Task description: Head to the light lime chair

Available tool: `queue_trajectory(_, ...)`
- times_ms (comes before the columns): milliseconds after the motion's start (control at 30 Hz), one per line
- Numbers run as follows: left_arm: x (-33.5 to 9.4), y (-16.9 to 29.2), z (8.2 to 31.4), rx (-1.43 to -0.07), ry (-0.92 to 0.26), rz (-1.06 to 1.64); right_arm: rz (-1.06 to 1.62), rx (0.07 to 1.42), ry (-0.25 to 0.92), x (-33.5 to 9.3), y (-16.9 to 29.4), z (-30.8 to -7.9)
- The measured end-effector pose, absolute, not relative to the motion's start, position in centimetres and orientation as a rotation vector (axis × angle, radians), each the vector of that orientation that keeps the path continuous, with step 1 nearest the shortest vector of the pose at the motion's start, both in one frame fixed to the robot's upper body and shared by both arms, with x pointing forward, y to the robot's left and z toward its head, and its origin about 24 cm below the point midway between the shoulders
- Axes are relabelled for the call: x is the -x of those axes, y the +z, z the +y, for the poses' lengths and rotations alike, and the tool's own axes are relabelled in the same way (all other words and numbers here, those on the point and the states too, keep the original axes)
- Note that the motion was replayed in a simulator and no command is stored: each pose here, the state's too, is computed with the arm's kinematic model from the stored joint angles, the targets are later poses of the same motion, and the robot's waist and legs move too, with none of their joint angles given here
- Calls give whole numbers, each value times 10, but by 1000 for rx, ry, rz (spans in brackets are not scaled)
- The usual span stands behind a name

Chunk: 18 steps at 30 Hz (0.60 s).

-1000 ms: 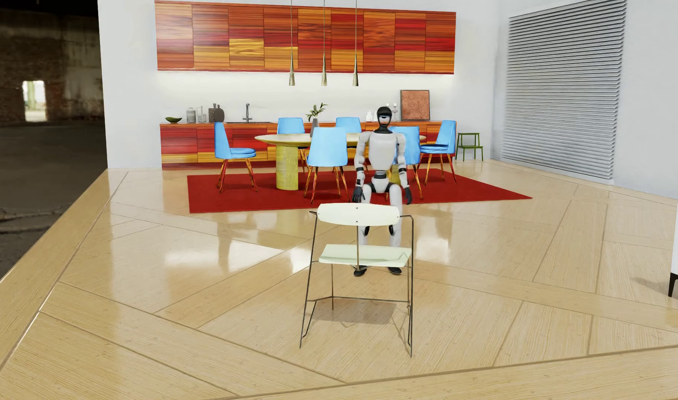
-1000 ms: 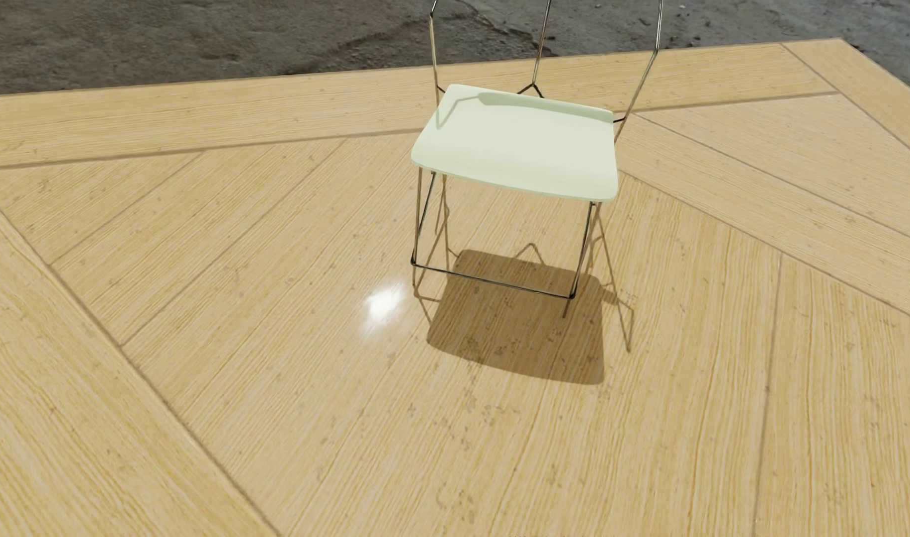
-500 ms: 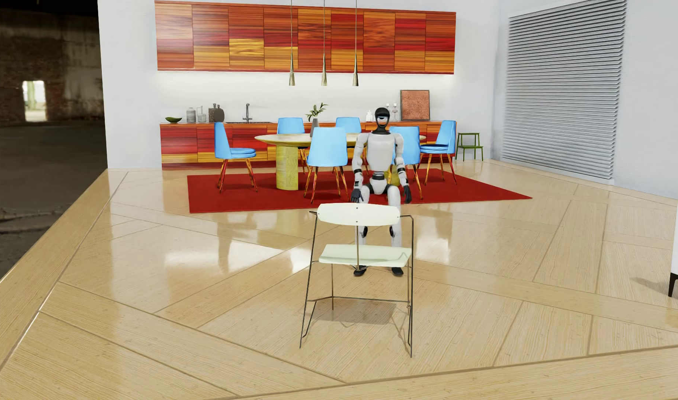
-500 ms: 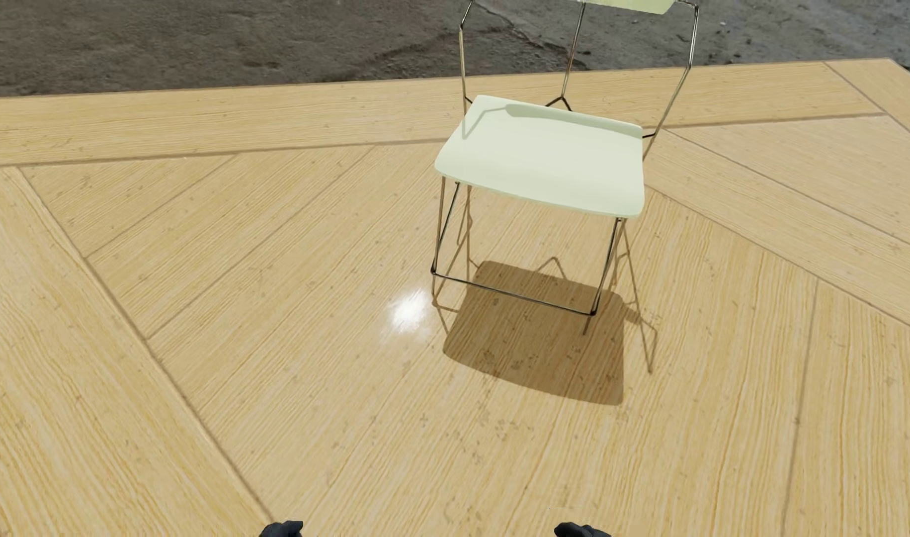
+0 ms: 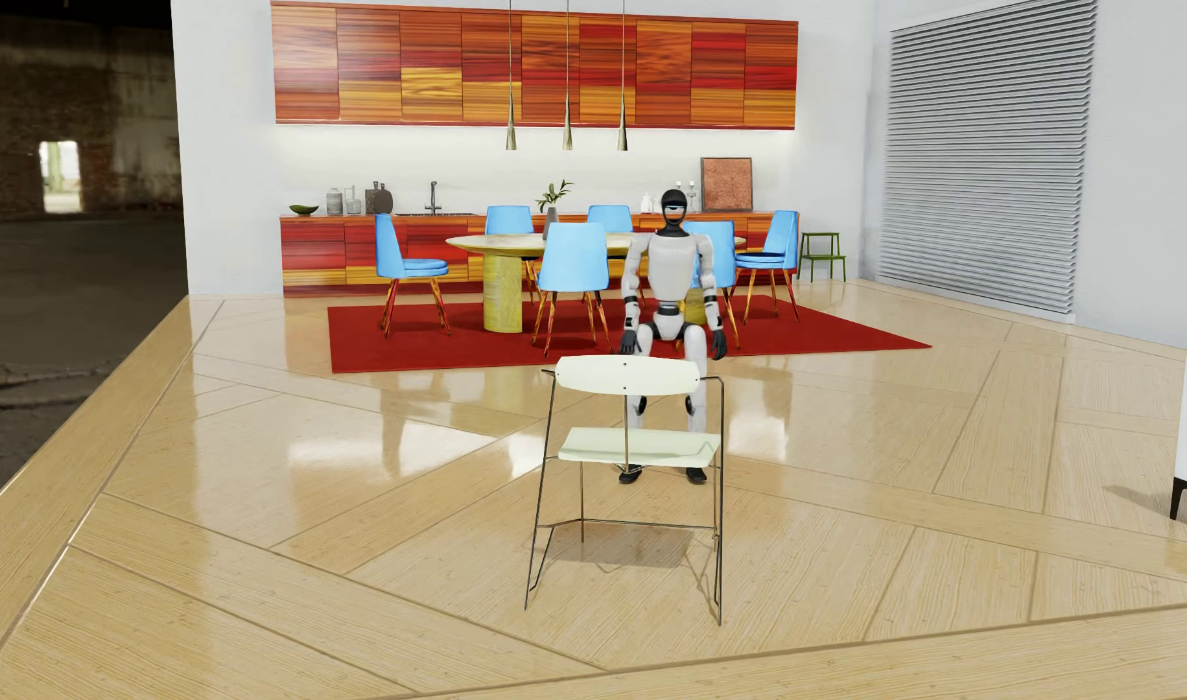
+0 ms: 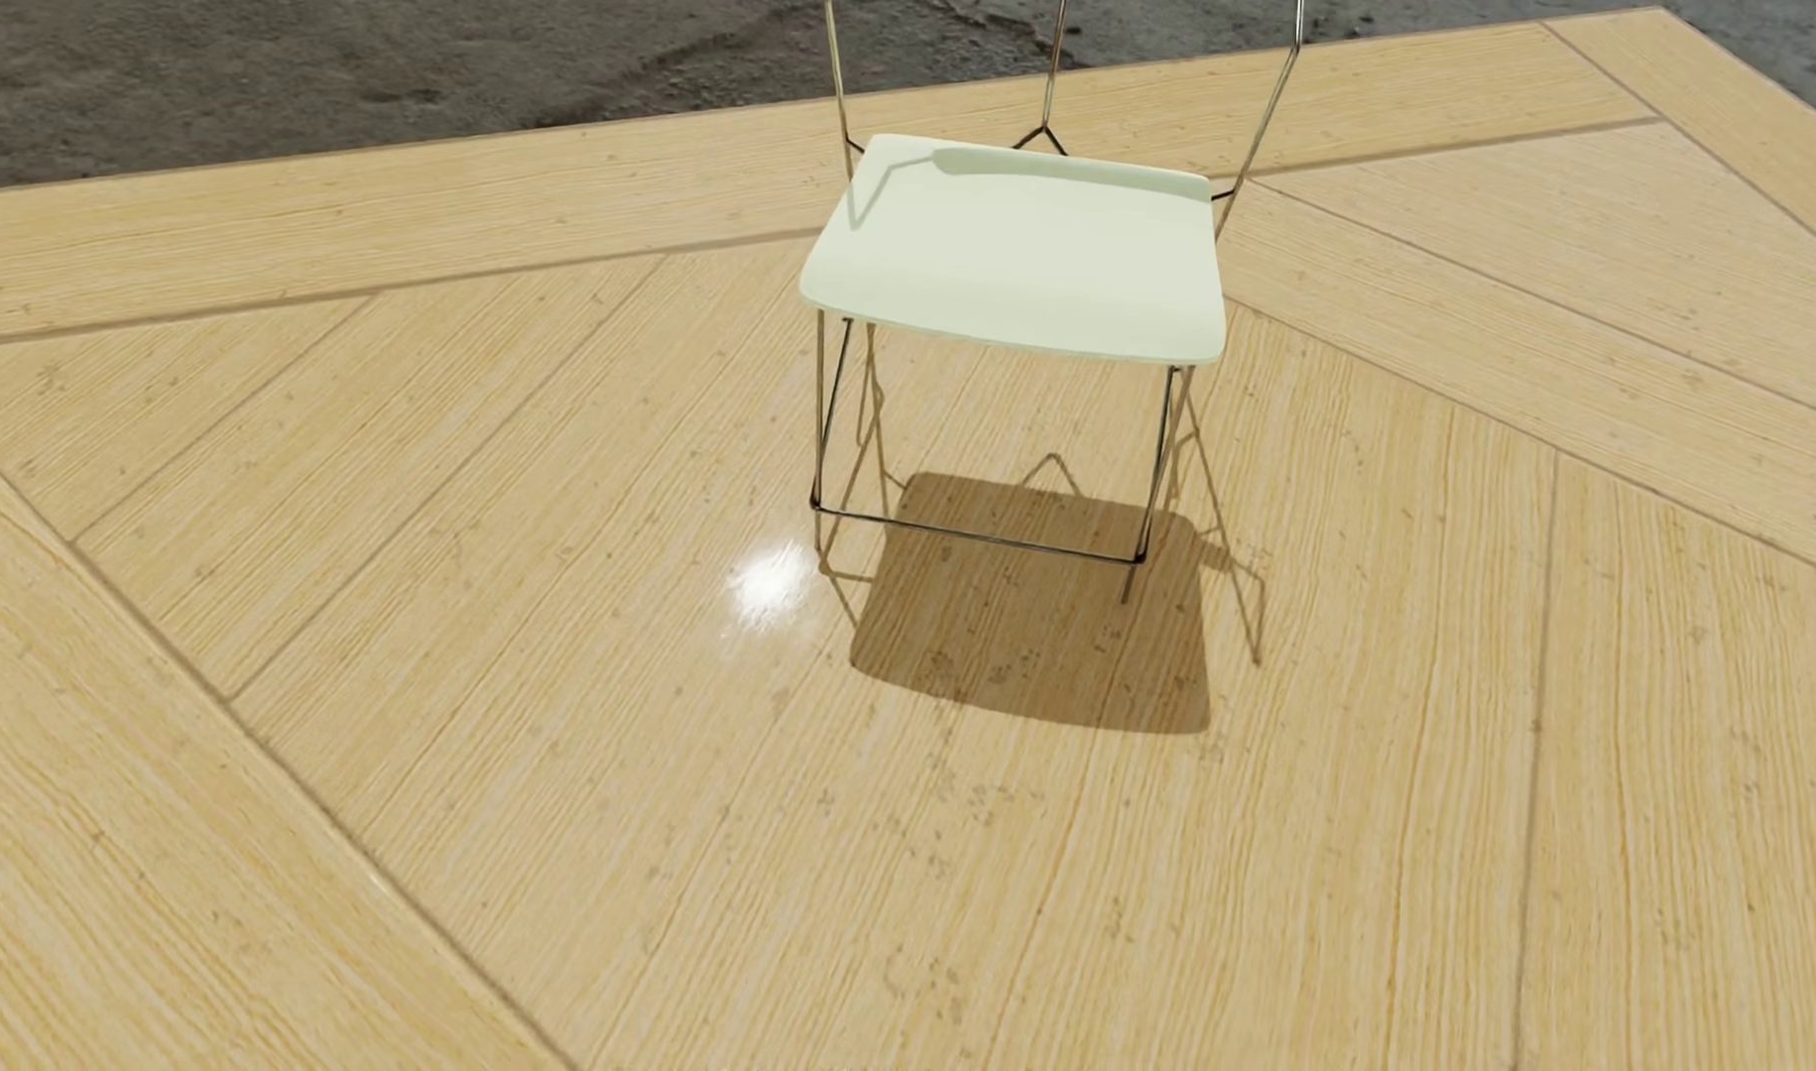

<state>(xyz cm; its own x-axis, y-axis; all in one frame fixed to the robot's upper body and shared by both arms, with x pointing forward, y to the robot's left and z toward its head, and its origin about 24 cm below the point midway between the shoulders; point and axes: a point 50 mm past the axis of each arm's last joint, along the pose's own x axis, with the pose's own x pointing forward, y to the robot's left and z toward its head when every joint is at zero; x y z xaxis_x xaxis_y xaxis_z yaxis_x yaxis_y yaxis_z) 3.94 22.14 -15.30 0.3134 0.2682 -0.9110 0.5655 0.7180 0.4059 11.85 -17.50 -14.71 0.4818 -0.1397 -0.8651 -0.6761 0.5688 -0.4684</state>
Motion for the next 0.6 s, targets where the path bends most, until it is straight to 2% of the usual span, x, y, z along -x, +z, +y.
queue_trajectory(100, -55, -150, 222, -792, -214, 1224, 961, 954, 398, -138, -138, -170)
queue_trajectory(233, -88, -142, 221, -796, -79, 1118, 959, 954, 363, -148, -137, -164)
queue_trajectory(300, -107, -137, 211, -799, -112, 1040, 978, 965, 419, -146, -139, -161)
queue_trajectory(433, -130, -125, 200, -775, -122, 901, 1005, 948, 439, -133, -143, -159)
queue_trajectory(600, -130, -120, 198, -784, -132, 844, 1038, 882, 334, -123, -146, -165)
